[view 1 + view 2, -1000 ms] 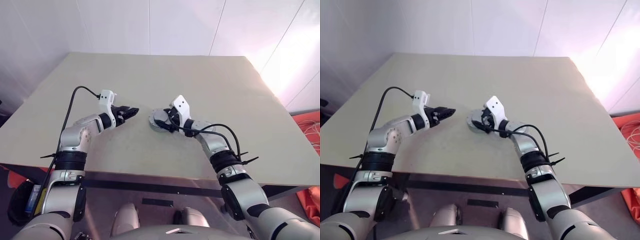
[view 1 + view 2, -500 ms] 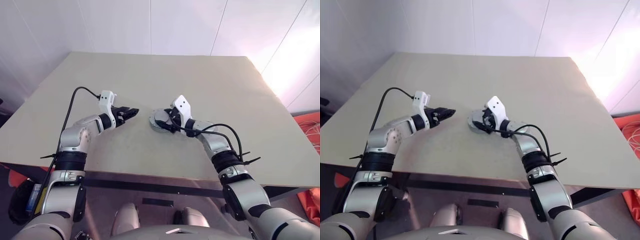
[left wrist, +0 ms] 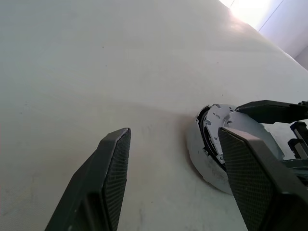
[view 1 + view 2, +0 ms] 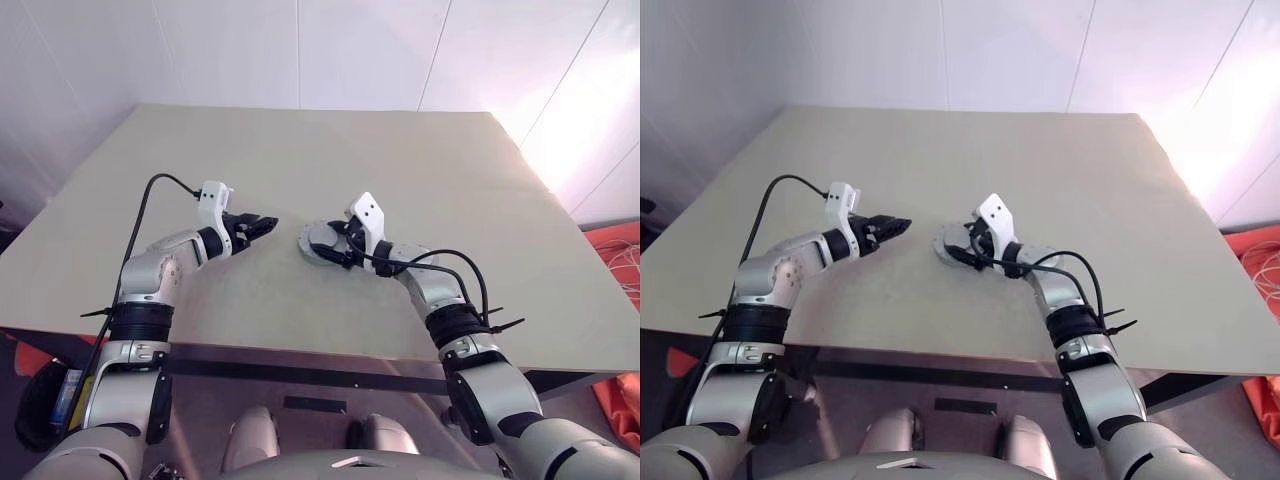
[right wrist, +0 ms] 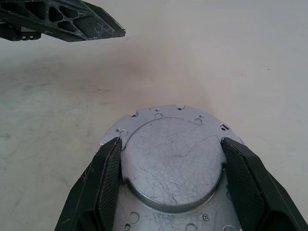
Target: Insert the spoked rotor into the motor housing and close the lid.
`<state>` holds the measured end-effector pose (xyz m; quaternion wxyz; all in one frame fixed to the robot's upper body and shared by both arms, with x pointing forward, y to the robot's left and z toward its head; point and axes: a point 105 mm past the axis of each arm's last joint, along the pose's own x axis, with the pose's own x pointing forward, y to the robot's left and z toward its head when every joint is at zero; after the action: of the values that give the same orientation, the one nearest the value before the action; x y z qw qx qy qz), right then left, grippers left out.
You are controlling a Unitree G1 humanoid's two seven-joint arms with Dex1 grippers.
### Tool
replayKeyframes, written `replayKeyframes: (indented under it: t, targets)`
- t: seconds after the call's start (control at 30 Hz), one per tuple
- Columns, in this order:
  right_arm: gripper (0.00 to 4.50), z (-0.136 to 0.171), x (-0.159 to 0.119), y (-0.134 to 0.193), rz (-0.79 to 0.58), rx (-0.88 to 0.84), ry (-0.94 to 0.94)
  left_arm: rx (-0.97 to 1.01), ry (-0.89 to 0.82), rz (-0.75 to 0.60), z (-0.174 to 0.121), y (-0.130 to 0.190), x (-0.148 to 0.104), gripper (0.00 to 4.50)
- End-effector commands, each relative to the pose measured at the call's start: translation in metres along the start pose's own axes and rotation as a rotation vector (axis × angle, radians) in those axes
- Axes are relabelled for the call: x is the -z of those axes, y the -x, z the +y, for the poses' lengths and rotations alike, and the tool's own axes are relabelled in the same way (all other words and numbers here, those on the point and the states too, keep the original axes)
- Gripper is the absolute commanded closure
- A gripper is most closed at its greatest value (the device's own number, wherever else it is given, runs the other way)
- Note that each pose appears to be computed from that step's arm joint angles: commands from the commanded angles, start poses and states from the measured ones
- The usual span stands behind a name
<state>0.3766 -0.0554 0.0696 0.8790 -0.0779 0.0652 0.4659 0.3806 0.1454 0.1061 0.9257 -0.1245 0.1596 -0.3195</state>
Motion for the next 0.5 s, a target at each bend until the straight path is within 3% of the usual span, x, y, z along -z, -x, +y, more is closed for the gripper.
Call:
replayKeyframes:
  t: [0.03,0.5]
  targets:
    - [1.32,0.0043,-0.0014,-0.005,0.003,-0.01,-0.001,0.013,-0.037,-0.044,-0.0043,0.0038,-0.0157,1.44]
    - [1.32,0.002,-0.0004,-0.0095,0.016,0.018,0.012,0.011,-0.038,-0.044,-0.0041,0.0041,-0.0155,1.44]
